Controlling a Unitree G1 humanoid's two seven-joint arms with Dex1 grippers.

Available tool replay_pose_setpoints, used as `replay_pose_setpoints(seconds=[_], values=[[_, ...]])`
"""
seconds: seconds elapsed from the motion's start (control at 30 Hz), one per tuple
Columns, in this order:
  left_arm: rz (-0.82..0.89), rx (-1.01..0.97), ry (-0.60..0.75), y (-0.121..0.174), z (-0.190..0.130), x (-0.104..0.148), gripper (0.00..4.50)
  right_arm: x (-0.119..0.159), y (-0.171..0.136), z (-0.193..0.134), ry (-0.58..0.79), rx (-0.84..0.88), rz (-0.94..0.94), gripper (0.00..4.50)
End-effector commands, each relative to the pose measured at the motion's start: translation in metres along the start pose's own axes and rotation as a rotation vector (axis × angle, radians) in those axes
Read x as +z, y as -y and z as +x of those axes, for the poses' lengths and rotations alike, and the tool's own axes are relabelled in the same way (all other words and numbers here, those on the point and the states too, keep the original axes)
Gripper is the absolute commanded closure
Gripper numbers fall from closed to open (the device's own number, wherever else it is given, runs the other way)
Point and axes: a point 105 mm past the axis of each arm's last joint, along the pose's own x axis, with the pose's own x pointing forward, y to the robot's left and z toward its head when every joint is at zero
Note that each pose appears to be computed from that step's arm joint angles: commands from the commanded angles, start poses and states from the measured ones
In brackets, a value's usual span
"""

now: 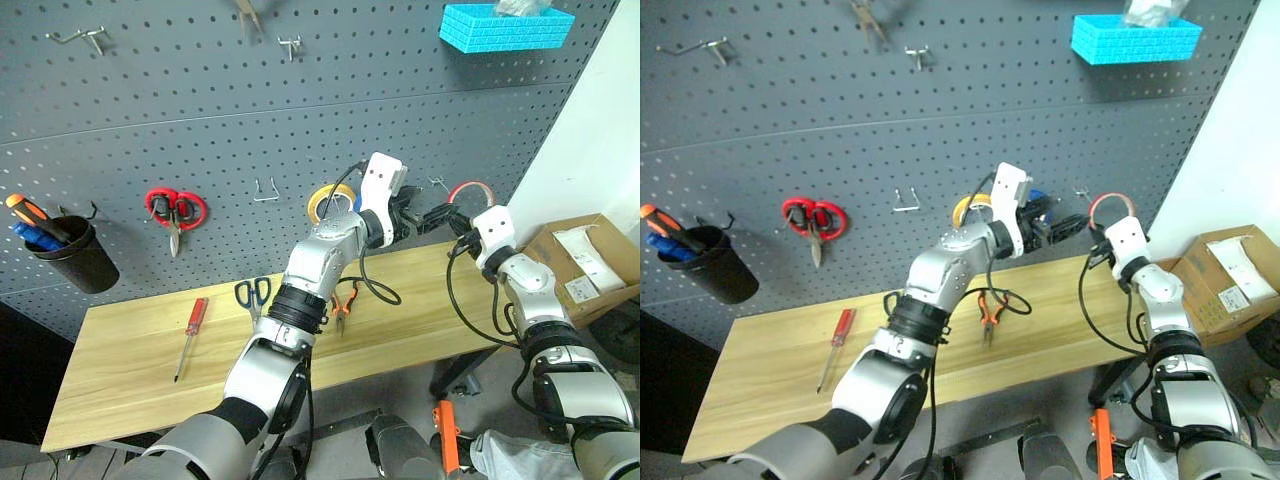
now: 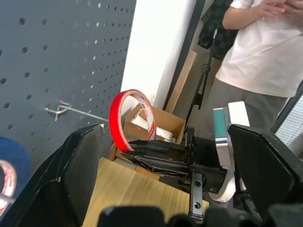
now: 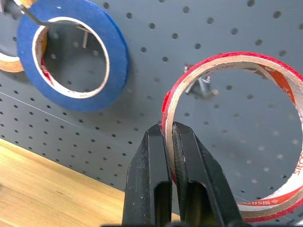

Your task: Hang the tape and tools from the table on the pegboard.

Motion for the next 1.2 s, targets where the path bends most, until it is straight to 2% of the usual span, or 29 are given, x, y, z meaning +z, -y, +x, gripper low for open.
replay_pose_setpoints(seconds=[0.03,0.23,0.5,0.73,0.87,0.97,1.07,1.2], values=[[0.018,0.011,0.044,0.001,-0.005,0.015,0.0,0.032,0.004,0.008,0.114,-0.013,-0.057,4.47],[0.013,0.059,0.032,-0.007,-0.017,0.013,0.0,0.021,-0.009,0.011,0.077,0.038,-0.004,4.47],[0.0,0.112,0.016,-0.012,-0.034,0.01,0.0,0.006,0.015,0.01,-0.02,-0.034,-0.017,4.47],[-0.013,0.117,0.01,-0.007,-0.035,0.006,0.0,-0.002,0.027,0.006,-0.07,-0.096,-0.041,4.47],[-0.013,0.113,0.013,-0.006,-0.033,0.007,0.0,-0.001,0.022,0.003,-0.043,-0.099,-0.039,3.53],[-0.015,0.107,0.012,-0.004,-0.034,0.005,0.0,-0.001,0.016,-0.003,-0.021,-0.086,-0.042,2.5],[-0.034,0.095,-0.005,0.003,-0.037,-0.007,0.0,-0.003,-0.003,-0.02,-0.006,-0.032,-0.029,1.46],[-0.069,0.125,-0.017,0.011,-0.047,-0.019,0.0,-0.003,-0.031,-0.05,-0.086,-0.018,0.047,0.07]])
